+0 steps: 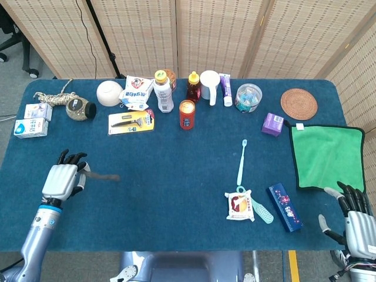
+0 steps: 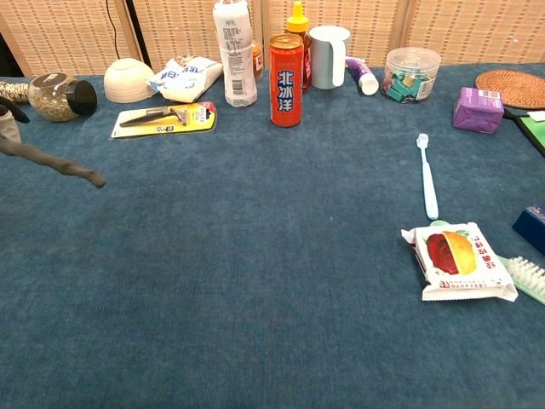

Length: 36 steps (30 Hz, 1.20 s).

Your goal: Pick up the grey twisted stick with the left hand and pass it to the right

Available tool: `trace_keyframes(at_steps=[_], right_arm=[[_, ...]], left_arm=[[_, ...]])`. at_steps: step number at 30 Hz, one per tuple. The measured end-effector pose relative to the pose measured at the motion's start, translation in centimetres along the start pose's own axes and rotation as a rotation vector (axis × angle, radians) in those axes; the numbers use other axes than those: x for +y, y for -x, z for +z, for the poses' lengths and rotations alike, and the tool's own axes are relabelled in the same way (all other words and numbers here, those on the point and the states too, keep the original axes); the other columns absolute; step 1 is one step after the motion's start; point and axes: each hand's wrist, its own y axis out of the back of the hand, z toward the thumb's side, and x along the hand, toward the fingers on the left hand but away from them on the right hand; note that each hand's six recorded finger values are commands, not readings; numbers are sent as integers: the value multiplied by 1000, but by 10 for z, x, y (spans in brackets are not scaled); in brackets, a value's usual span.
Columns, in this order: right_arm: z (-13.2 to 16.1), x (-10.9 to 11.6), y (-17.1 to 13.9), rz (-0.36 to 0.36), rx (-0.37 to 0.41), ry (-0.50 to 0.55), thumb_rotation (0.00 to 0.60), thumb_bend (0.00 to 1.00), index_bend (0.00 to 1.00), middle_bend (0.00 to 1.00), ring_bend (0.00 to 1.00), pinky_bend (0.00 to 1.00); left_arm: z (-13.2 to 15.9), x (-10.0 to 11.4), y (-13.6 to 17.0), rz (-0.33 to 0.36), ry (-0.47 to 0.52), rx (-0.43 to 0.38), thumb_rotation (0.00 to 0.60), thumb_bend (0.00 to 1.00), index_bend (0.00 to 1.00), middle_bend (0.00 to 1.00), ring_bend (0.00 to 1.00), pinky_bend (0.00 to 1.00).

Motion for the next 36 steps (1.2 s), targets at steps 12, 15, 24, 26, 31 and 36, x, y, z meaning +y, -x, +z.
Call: trace_keyframes(at_steps=[12, 15, 24, 26, 31, 36], right_arm=[[42, -3, 26, 58, 133, 107, 600, 394, 262, 122, 11, 0], [55, -3, 33, 79, 168, 148, 600, 394, 266, 124, 17, 0], [95, -11, 54, 163, 267, 286, 600, 395, 295, 143, 41, 0], [107, -16, 61, 189, 292, 322, 600, 395, 305, 149, 47, 0], [128, -26, 76, 233, 317, 391, 600, 394, 328, 157, 54, 0], [146, -39, 86, 267, 324, 435, 600, 394, 336, 158, 56, 0]], left_arm=[[40, 41, -18, -6, 34, -132, 600, 596, 659, 219, 191, 0], [48, 48, -21, 1, 30, -155, 600, 596, 659, 219, 191, 0], [71, 62, -32, 5, 30, -202, 600, 596, 663, 219, 191, 0], [76, 65, -35, 5, 24, -211, 600, 597, 663, 219, 191, 0], [90, 69, -42, -1, 8, -233, 600, 597, 663, 219, 191, 0], [103, 73, -48, -1, 1, -256, 600, 597, 663, 219, 191, 0]])
